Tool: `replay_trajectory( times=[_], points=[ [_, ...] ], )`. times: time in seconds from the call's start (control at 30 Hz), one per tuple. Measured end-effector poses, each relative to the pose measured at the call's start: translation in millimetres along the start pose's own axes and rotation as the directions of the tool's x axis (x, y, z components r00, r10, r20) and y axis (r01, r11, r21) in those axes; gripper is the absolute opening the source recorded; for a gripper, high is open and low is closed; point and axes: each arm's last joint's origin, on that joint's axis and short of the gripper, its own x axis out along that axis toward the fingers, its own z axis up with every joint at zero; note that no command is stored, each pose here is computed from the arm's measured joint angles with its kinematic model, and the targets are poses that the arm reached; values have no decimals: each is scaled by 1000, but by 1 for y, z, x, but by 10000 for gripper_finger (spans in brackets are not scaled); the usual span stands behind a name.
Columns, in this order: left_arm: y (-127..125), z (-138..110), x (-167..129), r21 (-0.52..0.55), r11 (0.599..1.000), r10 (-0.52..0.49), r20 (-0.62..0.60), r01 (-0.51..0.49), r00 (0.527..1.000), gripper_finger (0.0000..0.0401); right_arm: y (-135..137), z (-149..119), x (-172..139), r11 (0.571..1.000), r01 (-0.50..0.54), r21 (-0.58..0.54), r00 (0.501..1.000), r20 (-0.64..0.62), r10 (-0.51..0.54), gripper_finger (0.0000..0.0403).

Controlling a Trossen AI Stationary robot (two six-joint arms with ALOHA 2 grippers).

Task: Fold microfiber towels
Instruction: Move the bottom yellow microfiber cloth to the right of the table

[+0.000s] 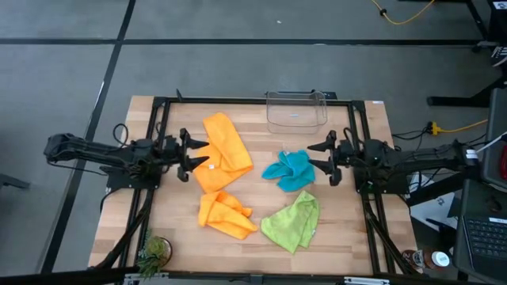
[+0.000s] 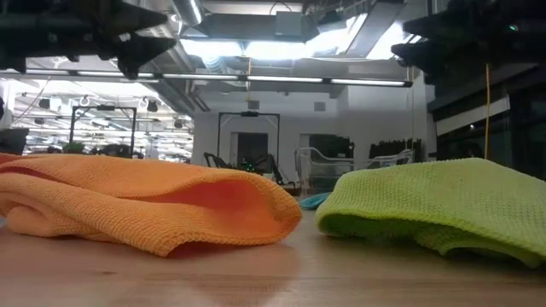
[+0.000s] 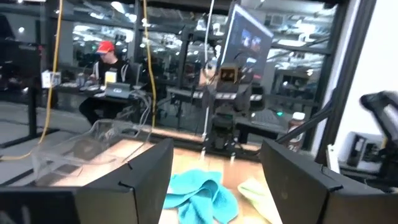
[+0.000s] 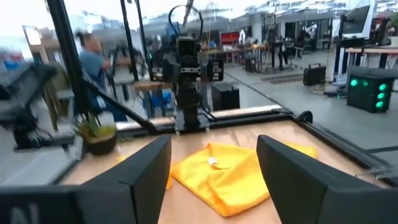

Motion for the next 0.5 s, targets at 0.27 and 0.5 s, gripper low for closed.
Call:
replay_trajectory(
  times=[0.27, 0.5],
  points=[
    [-1, -10, 5, 6, 1000, 15, -66, -15, 998, 237, -4, 7, 27, 996, 87, 28, 924, -376, -70, 226],
    [-3, -11, 5, -13, 1000, -4, -73, 3, 997, 233, -6, -5, 46, 991, 132, 11, 794, -600, -99, 221]
  ],
)
